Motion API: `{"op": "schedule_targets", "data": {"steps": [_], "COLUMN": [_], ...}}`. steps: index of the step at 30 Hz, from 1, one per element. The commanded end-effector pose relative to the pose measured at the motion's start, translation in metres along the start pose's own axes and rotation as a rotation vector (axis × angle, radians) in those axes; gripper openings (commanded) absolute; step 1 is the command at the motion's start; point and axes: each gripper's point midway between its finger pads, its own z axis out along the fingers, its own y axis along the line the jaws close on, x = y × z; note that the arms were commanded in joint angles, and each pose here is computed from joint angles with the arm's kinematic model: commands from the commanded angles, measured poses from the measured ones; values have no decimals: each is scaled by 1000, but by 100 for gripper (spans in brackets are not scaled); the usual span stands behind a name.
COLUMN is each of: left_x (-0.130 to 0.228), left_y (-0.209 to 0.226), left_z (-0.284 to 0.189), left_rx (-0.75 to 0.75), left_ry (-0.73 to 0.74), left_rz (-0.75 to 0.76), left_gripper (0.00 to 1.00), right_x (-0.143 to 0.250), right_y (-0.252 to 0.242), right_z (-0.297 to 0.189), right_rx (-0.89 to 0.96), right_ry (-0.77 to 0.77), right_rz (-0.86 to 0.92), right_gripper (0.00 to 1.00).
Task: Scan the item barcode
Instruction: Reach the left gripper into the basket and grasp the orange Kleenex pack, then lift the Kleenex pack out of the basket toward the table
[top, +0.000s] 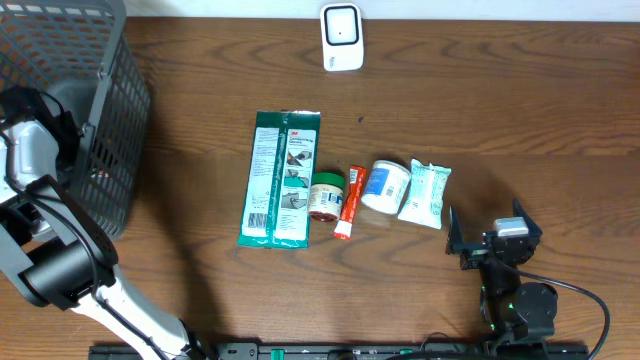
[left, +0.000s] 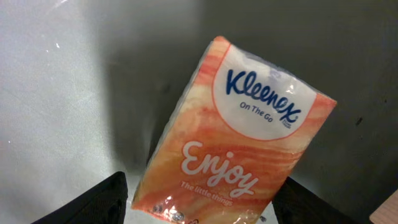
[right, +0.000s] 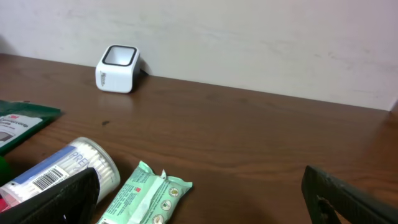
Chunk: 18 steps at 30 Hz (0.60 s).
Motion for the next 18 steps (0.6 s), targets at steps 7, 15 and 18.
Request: {"op": "schedule_targets", "data": {"steps": [7, 15, 18], "left_x": [-1, -20, -44], "left_y": [4, 1, 1], "left_z": [6, -15, -55], "left_rx": [-15, -4, -10], "left_ry": [-1, -63, -164], "left_rz": [7, -19, -38], "left_gripper": [43, 29, 25], "right_x": [1, 1, 1], "right_y": [1, 1, 1], "right_z": [0, 0, 0], "right_rx": [-3, -3, -3], "right_ry": [1, 1, 1], "right_rz": [-6, -6, -6], "right_gripper": [99, 99, 99]}}
